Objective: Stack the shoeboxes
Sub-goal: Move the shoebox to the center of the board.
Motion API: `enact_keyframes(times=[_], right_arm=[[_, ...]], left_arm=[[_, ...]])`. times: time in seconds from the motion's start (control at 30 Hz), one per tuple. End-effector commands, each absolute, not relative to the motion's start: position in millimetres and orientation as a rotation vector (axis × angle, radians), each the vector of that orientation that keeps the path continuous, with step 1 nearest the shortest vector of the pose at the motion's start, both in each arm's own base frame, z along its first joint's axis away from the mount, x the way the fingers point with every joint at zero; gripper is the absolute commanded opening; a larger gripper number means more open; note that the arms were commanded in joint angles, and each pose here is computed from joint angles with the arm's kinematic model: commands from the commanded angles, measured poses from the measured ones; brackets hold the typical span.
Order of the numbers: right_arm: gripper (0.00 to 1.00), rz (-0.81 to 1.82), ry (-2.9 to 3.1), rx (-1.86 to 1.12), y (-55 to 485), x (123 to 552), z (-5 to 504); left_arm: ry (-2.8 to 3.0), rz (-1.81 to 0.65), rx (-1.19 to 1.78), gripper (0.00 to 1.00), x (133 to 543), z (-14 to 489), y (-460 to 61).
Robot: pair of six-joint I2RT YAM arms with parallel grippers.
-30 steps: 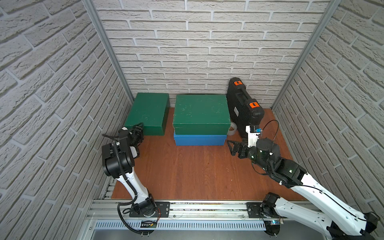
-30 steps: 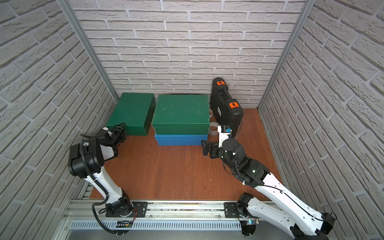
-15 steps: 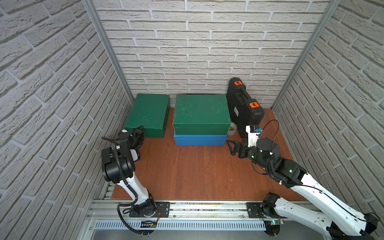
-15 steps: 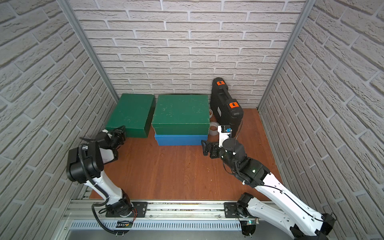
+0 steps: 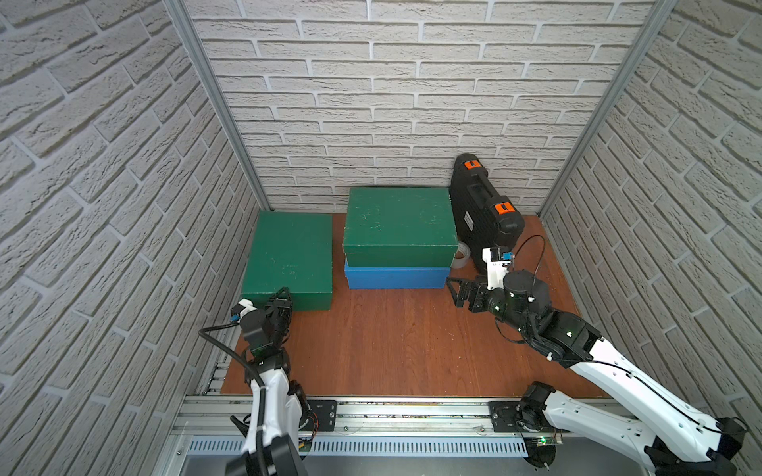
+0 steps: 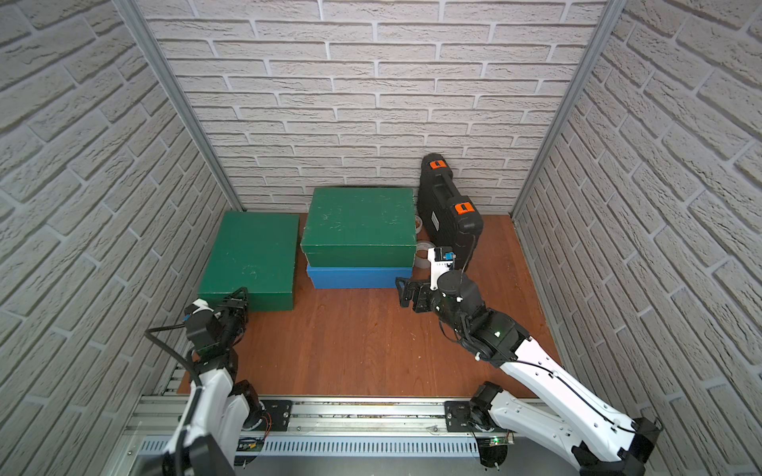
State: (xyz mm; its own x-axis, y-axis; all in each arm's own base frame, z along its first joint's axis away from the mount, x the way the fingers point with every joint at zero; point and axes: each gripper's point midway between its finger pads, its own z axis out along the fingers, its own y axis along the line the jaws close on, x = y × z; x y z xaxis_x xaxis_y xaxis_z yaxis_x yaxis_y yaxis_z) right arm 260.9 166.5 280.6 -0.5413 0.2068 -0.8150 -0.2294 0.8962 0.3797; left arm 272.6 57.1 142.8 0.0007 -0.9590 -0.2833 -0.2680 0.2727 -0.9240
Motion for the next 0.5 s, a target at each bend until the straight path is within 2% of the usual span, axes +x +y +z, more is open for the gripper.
enact_keyframes(times=[0.0,0.13,0.3,0.37,0.47], right_arm=[[0.99,0.627,2.031,0.012,173.0,265.3,291.4],[0.99,0.656,2.060,0.006,181.8,267.6,284.6],[0.99,0.695,2.114,-0.019,197.8,271.5,273.1],[0.99,0.707,2.131,-0.025,202.6,272.3,269.1],[0.99,0.704,2.146,-0.019,204.9,275.1,264.5]], left_arm=[[1.601,-0.737,-1.291,0.27,237.2,101.8,47.8],[1.607,-0.793,-1.314,0.25,217.6,86.0,33.1],[1.704,-0.814,-1.362,0.14,216.8,66.2,24.0],[1.727,-0.802,-1.377,0.14,214.6,64.2,23.0],[1.752,-0.758,-1.402,0.23,207.4,66.7,24.2]])
